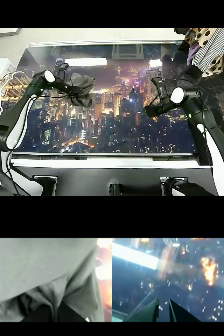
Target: Fold the clothes and pants, and hang the long-sleeved shirts on hangers.
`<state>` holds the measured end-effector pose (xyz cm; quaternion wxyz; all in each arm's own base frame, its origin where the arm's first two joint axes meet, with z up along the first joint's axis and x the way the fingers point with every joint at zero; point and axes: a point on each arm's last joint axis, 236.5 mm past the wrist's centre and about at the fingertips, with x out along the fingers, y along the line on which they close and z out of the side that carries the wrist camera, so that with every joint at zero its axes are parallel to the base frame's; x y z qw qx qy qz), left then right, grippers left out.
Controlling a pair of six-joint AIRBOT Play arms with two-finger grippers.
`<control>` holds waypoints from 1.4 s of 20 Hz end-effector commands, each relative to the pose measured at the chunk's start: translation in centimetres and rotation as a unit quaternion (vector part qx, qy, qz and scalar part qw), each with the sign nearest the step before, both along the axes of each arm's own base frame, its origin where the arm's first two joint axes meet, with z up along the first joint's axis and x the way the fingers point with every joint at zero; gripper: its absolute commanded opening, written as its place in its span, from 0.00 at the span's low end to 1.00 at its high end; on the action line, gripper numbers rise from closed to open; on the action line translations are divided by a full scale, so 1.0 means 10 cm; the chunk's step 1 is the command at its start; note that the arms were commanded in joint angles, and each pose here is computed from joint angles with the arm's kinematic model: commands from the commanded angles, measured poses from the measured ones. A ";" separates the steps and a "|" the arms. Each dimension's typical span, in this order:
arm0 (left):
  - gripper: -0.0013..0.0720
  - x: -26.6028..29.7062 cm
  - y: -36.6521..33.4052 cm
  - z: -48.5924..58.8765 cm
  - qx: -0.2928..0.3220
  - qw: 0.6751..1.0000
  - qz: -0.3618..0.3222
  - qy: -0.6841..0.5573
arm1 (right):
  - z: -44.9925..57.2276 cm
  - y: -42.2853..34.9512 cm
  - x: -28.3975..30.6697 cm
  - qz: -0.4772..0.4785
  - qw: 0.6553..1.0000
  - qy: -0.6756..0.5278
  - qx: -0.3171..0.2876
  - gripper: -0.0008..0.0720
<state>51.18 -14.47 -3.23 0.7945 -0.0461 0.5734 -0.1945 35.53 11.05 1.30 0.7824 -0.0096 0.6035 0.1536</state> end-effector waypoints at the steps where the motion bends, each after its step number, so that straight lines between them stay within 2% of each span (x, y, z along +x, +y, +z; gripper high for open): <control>1: 0.03 -0.55 -0.55 0.51 -0.062 0.994 -0.081 0.046 | 0.15 -0.09 -0.21 0.002 1.000 0.015 -0.014 0.28; 5: 0.03 -1.18 -1.36 0.80 -0.071 0.986 -0.128 0.080 | 0.47 -0.35 -0.54 0.009 0.998 0.011 -0.060 0.28; 8: 0.03 -1.58 -2.01 0.59 -0.069 0.980 -0.150 0.108 | 0.71 -0.58 -0.80 0.006 0.995 0.002 -0.096 0.28; 11: 0.03 -1.93 -2.47 0.13 -0.053 0.973 -0.174 0.142 | 0.90 -0.67 -0.97 0.001 0.994 -0.017 -0.105 0.28; 14: 0.04 -2.17 -2.64 -0.30 -0.029 0.964 -0.194 0.179 | 1.02 -0.68 -1.03 -0.001 0.994 -0.038 -0.101 0.28; 15: 0.12 -2.18 -2.64 -0.33 -0.028 0.964 -0.194 0.182 | 1.04 -0.68 -1.04 -0.002 0.994 -0.041 -0.100 0.28; 17: 0.66 -2.08 -2.54 -0.23 -0.032 0.966 -0.186 0.177 | 1.06 -0.68 -1.05 -0.002 0.994 -0.044 -0.099 0.28; 18: 0.78 -1.99 -2.41 -0.10 -0.035 0.967 -0.184 0.171 | 1.06 -0.68 -1.04 -0.002 0.994 -0.045 -0.099 0.28; 21: 0.78 -1.70 -1.64 0.34 0.001 0.976 -0.159 0.148 | 1.06 -0.68 -1.02 0.000 0.994 -0.049 -0.099 0.28; 23: 0.78 -1.53 -0.94 0.51 0.039 0.987 -0.104 0.119 | 1.06 -0.68 -1.02 0.000 0.994 -0.049 -0.099 0.28; 24: 0.78 -1.53 -0.68 0.54 0.031 0.990 -0.072 0.115 | 1.06 -0.68 -1.02 0.000 0.994 -0.049 -0.099 0.28; 26: 0.78 -1.60 -0.36 0.50 -0.029 0.994 -0.002 0.103 | 1.06 -0.65 -1.02 0.001 0.994 -0.049 -0.094 0.28; 28: 0.78 -1.68 -0.32 0.42 -0.129 0.986 0.046 0.090 | 1.07 -0.60 -1.01 0.003 0.995 -0.053 -0.082 0.28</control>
